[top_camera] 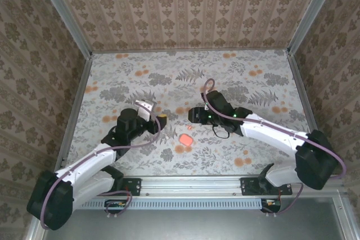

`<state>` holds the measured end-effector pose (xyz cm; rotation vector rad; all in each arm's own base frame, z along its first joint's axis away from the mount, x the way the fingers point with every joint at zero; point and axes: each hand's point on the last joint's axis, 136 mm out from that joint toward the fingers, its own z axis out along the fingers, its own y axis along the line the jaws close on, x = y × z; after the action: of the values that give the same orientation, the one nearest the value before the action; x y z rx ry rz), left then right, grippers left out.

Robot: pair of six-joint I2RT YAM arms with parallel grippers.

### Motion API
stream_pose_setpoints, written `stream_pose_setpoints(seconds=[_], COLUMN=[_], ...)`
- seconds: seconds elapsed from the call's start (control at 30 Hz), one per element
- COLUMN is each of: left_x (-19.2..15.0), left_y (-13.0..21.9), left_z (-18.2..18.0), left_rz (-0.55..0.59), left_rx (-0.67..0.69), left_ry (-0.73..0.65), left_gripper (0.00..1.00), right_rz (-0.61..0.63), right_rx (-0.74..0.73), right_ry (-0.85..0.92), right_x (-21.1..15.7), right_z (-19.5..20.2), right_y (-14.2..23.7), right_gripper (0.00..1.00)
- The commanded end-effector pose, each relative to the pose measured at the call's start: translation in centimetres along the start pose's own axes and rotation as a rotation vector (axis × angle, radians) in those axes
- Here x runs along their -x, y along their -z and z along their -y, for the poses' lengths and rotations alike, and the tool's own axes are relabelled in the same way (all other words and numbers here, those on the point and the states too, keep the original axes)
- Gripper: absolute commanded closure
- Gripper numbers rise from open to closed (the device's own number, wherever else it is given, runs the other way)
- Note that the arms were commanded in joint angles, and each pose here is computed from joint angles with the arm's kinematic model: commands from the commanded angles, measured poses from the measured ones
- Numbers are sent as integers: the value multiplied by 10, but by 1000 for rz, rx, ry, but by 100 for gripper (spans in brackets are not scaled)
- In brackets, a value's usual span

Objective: Insert the wireless bluetooth earbuds into the charging case

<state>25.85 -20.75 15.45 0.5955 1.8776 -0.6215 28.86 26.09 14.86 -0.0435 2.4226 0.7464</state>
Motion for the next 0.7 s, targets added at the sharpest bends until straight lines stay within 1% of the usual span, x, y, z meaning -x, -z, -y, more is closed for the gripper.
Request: stream_pose_setpoints(seconds=[0.0, 0.13, 0.2, 0.3, 0.5, 0.67], left_x=[33, 33, 35, 37, 45, 53], left_y=[1, 1, 3, 2, -1, -3], left_z=[33, 59, 68, 81, 93, 96], left_rz=[171, 248, 286, 311, 365, 407], left_rx=[-134, -226, -256, -292, -308, -286], left_ry=[-187, -296, -328, -358, -376, -339], left_gripper=[35, 36, 36, 37, 38, 41], right_rz=[157, 197, 216, 245, 237, 218], right_rx=[220, 343, 402, 466, 537, 582], right_ry=[28, 33, 22, 4, -21, -45], right_x=[35, 42, 44, 45, 40, 34], right_z=[-42, -63, -71, -77, -84, -88], right_y=[16, 29, 34, 41, 45, 44], right_gripper=[42, 42, 42, 42, 42, 42])
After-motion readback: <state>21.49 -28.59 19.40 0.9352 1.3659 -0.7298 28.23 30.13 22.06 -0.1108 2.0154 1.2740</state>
